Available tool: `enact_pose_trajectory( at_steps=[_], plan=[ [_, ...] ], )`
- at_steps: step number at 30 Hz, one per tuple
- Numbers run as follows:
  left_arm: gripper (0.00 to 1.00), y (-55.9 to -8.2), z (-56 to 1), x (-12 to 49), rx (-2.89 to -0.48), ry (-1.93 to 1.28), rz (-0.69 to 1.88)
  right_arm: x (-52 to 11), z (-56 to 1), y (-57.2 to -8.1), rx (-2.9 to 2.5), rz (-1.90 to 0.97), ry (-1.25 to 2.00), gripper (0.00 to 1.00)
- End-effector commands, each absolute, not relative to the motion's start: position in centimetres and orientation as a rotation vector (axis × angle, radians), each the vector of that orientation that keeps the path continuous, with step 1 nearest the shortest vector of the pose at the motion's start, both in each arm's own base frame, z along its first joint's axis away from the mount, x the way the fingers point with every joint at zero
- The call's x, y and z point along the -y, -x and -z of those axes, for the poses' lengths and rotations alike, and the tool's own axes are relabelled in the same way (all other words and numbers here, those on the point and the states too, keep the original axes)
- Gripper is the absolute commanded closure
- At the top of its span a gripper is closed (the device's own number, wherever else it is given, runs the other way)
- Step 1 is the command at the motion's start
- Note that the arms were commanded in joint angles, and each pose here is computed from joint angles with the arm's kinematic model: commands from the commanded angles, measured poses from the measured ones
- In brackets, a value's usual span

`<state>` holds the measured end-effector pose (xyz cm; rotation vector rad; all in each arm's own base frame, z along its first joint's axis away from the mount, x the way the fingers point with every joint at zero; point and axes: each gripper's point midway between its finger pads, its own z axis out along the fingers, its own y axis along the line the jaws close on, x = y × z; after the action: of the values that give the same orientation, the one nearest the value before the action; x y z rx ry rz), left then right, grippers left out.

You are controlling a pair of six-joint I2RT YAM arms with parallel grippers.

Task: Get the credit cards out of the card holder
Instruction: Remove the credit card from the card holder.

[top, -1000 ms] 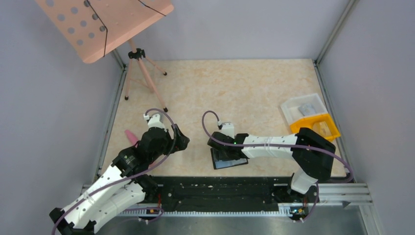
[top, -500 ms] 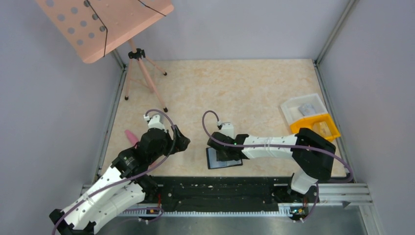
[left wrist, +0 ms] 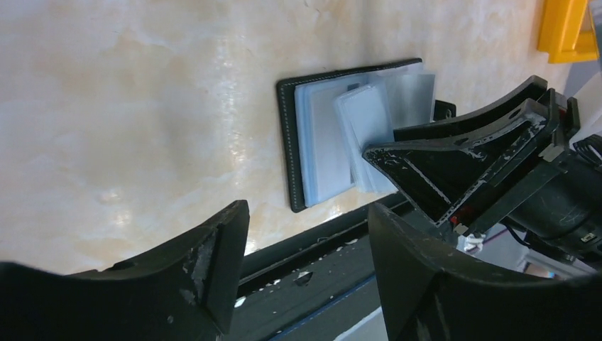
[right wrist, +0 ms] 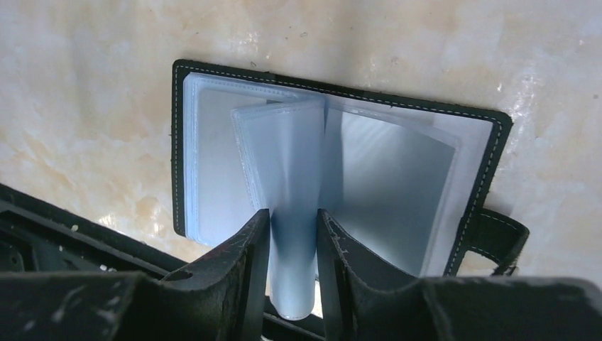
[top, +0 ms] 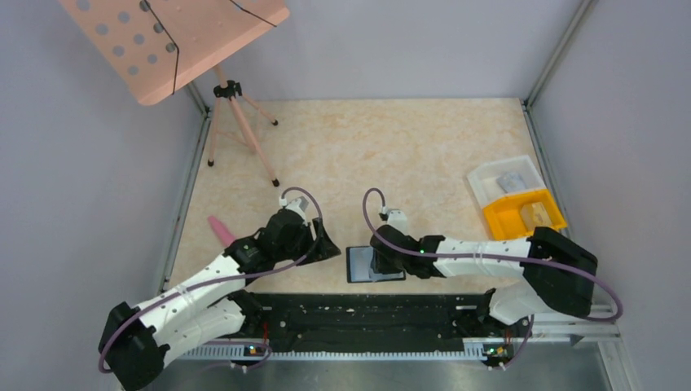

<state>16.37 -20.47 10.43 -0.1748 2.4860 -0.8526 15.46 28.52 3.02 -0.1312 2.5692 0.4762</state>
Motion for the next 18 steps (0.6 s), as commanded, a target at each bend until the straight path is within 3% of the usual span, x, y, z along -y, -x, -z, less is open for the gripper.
enact_pose_trajectory(
  at_steps=[1, 7, 18],
  plan=[
    [0.35, -16.8, -12.5, 24.5, -2.402, 0.123, 1.092, -29.6, -5.1, -16.2, -2.476, -0.689, 0.114, 0.71],
    [0.47, -16.9, -10.6, 26.0, -2.454, 0.137, 1.113, -28.2, -5.3, -16.4, -2.44, -0.762, 0.092, 0.8],
    [0.63, -17.3, -9.1, 28.5, -2.515, 0.096, 1.093, -27.0, -6.4, -16.1, -2.357, -0.906, 0.051, 0.81]
  ],
)
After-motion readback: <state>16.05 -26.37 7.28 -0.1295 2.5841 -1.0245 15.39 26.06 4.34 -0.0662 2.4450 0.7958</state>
